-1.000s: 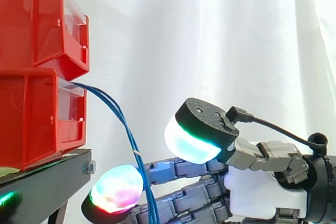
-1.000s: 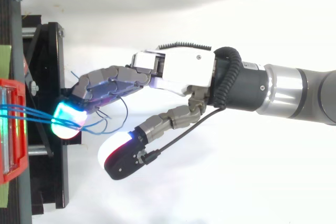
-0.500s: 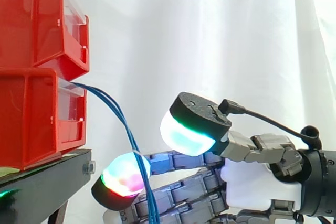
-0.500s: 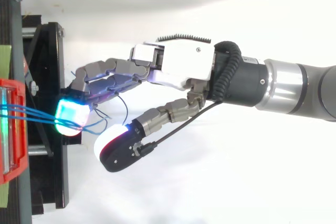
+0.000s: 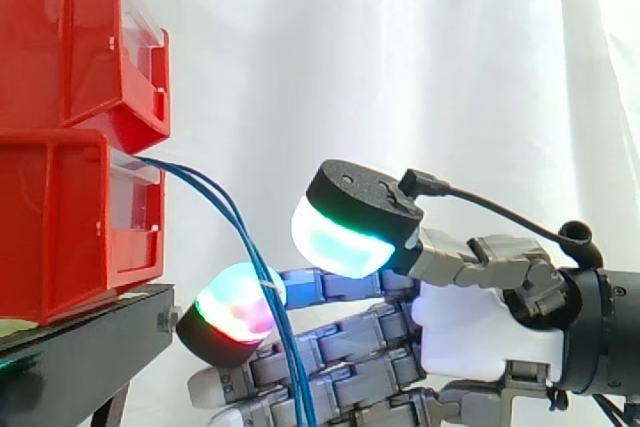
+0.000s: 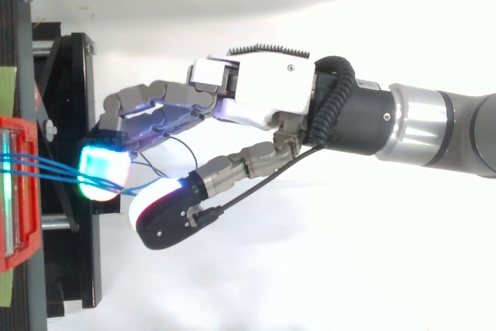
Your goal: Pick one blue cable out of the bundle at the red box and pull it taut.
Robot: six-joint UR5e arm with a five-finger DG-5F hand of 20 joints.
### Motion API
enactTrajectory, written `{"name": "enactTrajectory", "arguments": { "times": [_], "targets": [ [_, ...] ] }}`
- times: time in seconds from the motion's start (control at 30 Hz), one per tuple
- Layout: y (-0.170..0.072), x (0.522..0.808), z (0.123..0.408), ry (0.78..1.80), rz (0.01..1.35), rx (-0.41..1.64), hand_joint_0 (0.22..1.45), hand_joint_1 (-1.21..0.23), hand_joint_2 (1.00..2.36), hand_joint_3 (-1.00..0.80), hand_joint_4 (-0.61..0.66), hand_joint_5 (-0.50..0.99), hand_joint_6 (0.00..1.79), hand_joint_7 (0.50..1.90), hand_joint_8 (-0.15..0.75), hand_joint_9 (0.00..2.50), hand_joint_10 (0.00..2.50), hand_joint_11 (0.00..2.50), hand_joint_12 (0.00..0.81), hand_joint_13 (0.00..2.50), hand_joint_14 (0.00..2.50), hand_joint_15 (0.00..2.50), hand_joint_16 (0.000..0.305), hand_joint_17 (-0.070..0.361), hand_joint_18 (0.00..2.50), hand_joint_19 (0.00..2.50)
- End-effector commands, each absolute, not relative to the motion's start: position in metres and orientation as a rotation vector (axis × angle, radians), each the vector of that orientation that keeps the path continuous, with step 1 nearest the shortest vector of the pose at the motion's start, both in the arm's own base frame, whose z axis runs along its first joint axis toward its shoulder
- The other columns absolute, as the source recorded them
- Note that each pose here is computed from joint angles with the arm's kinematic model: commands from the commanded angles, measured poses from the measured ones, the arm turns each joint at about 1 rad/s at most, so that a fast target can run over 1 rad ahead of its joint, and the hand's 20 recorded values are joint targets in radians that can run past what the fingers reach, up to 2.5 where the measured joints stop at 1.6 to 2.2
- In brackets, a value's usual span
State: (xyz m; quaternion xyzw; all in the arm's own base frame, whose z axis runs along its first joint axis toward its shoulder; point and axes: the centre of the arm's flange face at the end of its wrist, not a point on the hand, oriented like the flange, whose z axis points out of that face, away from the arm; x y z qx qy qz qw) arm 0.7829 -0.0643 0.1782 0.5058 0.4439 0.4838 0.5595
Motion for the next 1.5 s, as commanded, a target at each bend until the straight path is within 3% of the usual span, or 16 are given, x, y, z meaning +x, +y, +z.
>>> {"name": "enactTrajectory", "arguments": {
  "times": [0.0,0.33,0.57,0.8,1.47],
  "targets": [
    [-0.063,0.786,0.183,1.041,1.145,1.184,0.57,-0.74,1.01,-0.42,0.17,-0.09,0.56,1.06,0.320,0.57,0.00,0.04,0.348,0.64,0.01,0.20,0.041,0.092,0.40,0.25],
    [-0.050,0.788,0.182,1.038,1.141,1.165,0.55,-0.74,1.00,-0.46,0.19,-0.09,0.54,1.09,0.328,0.57,0.00,0.05,0.354,0.65,0.01,0.20,0.042,0.094,0.41,0.24],
    [-0.044,0.783,0.171,0.969,1.158,1.153,0.55,-0.74,1.00,-0.46,0.19,-0.09,0.53,1.10,0.329,0.58,0.00,0.05,0.353,0.65,0.01,0.21,0.042,0.094,0.42,0.25],
    [-0.043,0.781,0.168,0.969,1.175,1.170,0.58,-0.74,1.01,-0.40,0.13,-0.10,0.58,1.04,0.323,0.58,0.00,0.06,0.349,0.67,0.01,0.21,0.042,0.095,0.45,0.27],
    [-0.040,0.769,0.148,0.969,1.178,1.167,0.59,-0.75,1.01,-0.42,0.15,-0.11,0.61,0.95,0.319,0.59,0.00,0.08,0.347,0.69,0.01,0.23,0.043,0.097,0.48,0.29]
  ]
}}
